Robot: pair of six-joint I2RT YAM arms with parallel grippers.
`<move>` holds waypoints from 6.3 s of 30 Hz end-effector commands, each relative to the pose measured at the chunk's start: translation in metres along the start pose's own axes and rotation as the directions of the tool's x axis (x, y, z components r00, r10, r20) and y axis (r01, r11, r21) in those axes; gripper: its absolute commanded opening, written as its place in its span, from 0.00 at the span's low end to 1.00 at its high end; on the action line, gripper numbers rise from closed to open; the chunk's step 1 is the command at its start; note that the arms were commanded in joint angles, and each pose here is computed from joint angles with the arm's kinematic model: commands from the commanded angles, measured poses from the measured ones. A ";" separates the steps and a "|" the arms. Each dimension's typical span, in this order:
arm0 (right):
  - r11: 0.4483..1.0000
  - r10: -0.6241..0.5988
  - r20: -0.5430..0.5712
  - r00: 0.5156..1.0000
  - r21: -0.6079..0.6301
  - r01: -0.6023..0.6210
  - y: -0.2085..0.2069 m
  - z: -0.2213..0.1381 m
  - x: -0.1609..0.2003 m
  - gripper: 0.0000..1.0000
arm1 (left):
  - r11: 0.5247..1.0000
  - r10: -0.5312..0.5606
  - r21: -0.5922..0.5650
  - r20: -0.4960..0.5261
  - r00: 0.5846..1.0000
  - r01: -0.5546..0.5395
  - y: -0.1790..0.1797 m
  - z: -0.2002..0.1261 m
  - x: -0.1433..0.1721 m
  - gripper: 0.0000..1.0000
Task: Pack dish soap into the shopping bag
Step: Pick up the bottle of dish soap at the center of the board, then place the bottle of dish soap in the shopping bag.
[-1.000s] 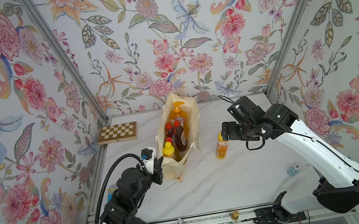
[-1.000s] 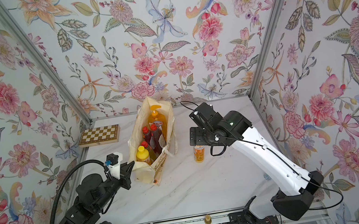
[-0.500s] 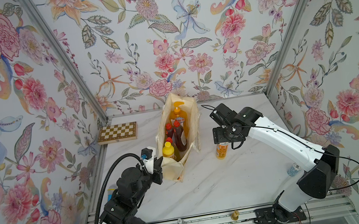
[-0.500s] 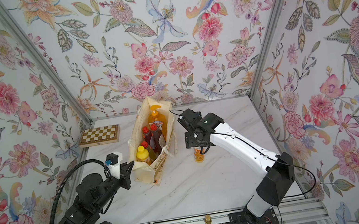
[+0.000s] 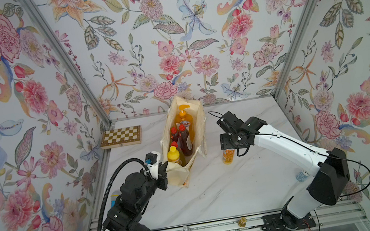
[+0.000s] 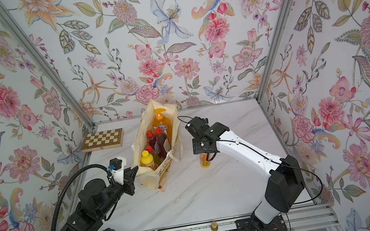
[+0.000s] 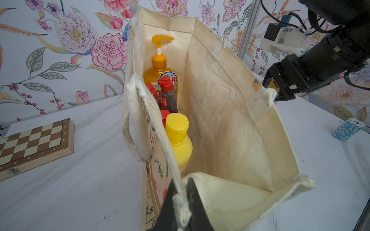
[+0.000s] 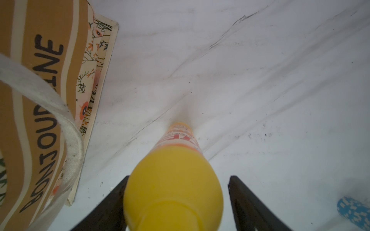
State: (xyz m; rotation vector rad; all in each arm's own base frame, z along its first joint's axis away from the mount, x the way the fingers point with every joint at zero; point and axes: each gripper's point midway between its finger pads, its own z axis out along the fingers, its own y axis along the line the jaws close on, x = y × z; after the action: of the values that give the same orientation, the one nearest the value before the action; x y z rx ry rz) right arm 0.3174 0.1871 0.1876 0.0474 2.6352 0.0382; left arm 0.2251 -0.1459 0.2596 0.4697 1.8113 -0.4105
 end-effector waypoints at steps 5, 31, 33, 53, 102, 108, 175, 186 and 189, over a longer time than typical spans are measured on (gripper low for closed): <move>1.000 -0.005 0.046 0.999 0.002 0.005 -0.003 0.001 -0.006 0.70 | 1.000 0.015 0.003 -0.042 0.999 -0.015 -0.001 -0.006 0.012 0.00; 1.000 -0.016 0.132 0.991 -0.011 0.018 -0.002 0.003 -0.011 0.61 | 1.000 0.015 0.015 -0.059 0.998 -0.014 -0.003 -0.002 0.016 0.00; 1.000 -0.017 0.131 0.991 -0.012 0.019 -0.002 0.003 -0.011 0.55 | 1.000 0.015 0.014 -0.058 0.998 -0.014 -0.003 -0.002 0.016 0.00; 0.975 -0.127 0.385 0.914 -0.120 0.186 0.040 -0.133 -0.060 0.00 | 0.999 0.026 0.030 -0.063 0.998 -0.024 -0.006 0.001 0.016 0.00; 0.828 -0.279 0.412 0.867 -0.354 0.435 0.201 -0.175 -0.050 0.00 | 1.000 -0.002 -0.014 0.020 1.000 0.002 0.001 -0.008 -0.014 0.00; 0.833 -0.308 0.397 0.865 -0.327 0.447 0.216 -0.155 -0.045 0.00 | 1.000 -0.004 -0.018 0.026 1.000 0.005 0.002 -0.008 -0.019 0.00; 0.848 -0.341 0.116 0.933 -0.389 0.359 0.246 -0.039 0.025 0.00 | 0.982 0.035 -0.189 0.079 0.996 -0.019 0.030 -0.032 -0.068 0.66; 0.846 -0.364 0.076 0.928 -0.390 0.364 0.249 -0.034 0.036 0.00 | 0.978 -0.063 -0.195 0.067 0.996 0.075 0.029 -0.013 -0.092 0.76; 0.839 -0.367 0.075 0.927 -0.403 0.365 0.257 -0.035 0.039 0.00 | 0.969 -0.082 -0.232 0.041 0.996 0.090 0.037 -0.013 -0.085 0.70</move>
State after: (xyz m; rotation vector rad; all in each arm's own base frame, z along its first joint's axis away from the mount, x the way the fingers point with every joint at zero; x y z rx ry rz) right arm 0.2932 0.4255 0.2090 -0.5731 2.5010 0.3724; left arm 0.2556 -0.1265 0.3375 0.2801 1.8181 -0.2713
